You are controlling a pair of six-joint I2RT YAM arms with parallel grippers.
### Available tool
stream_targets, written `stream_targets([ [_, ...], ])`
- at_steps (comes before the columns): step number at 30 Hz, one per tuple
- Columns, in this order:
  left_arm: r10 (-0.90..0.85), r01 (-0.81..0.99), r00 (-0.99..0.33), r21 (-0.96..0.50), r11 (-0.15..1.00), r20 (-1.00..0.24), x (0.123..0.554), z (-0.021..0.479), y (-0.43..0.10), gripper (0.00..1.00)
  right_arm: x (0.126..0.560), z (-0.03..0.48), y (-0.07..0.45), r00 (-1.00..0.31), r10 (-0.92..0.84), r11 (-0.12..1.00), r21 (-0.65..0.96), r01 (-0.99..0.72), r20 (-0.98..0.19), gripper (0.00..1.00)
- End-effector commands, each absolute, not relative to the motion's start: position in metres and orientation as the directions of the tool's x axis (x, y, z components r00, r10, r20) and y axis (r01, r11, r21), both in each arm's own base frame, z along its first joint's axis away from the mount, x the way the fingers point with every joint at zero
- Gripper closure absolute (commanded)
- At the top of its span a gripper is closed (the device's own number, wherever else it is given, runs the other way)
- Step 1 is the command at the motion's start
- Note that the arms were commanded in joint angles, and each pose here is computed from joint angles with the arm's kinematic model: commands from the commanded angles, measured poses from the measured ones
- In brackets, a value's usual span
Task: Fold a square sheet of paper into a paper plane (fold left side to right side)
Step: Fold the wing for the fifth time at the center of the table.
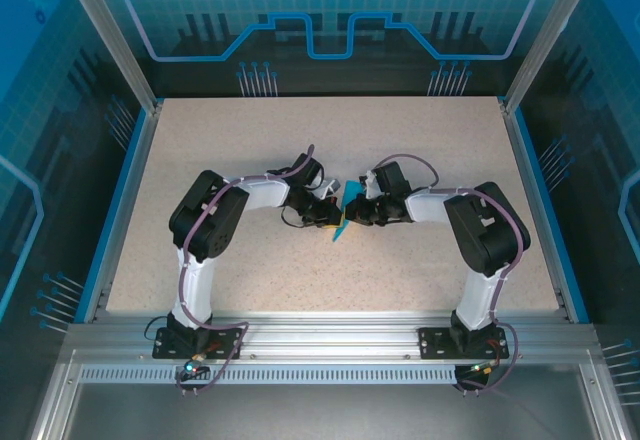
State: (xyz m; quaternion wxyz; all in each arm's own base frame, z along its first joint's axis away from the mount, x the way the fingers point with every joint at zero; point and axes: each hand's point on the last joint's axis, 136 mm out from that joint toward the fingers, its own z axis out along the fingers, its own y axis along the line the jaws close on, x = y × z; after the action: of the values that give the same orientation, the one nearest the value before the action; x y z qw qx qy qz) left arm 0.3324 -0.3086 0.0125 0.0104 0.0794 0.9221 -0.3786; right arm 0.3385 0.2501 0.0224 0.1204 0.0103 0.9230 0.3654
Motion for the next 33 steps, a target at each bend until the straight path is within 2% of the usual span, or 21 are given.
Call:
stream_targets([
  [1,0.133,0.092,-0.990,-0.548,0.831,0.036,0.307,-0.034,-0.277,1.00,0.341,0.022,0.250,-0.970,0.095,0.748,0.659,-0.080,-0.225,0.89],
  [19,0.135,0.092,-0.990,-0.537,0.838,0.041,0.306,-0.036,-0.275,1.00,0.345,-0.003,0.232,-0.980,0.063,0.842,0.537,-0.050,-0.190,0.89],
  [33,0.140,0.091,-0.989,-0.523,0.848,0.054,0.303,-0.042,-0.272,1.00,0.371,0.000,0.213,-0.973,0.108,0.838,0.546,-0.021,-0.203,0.89],
])
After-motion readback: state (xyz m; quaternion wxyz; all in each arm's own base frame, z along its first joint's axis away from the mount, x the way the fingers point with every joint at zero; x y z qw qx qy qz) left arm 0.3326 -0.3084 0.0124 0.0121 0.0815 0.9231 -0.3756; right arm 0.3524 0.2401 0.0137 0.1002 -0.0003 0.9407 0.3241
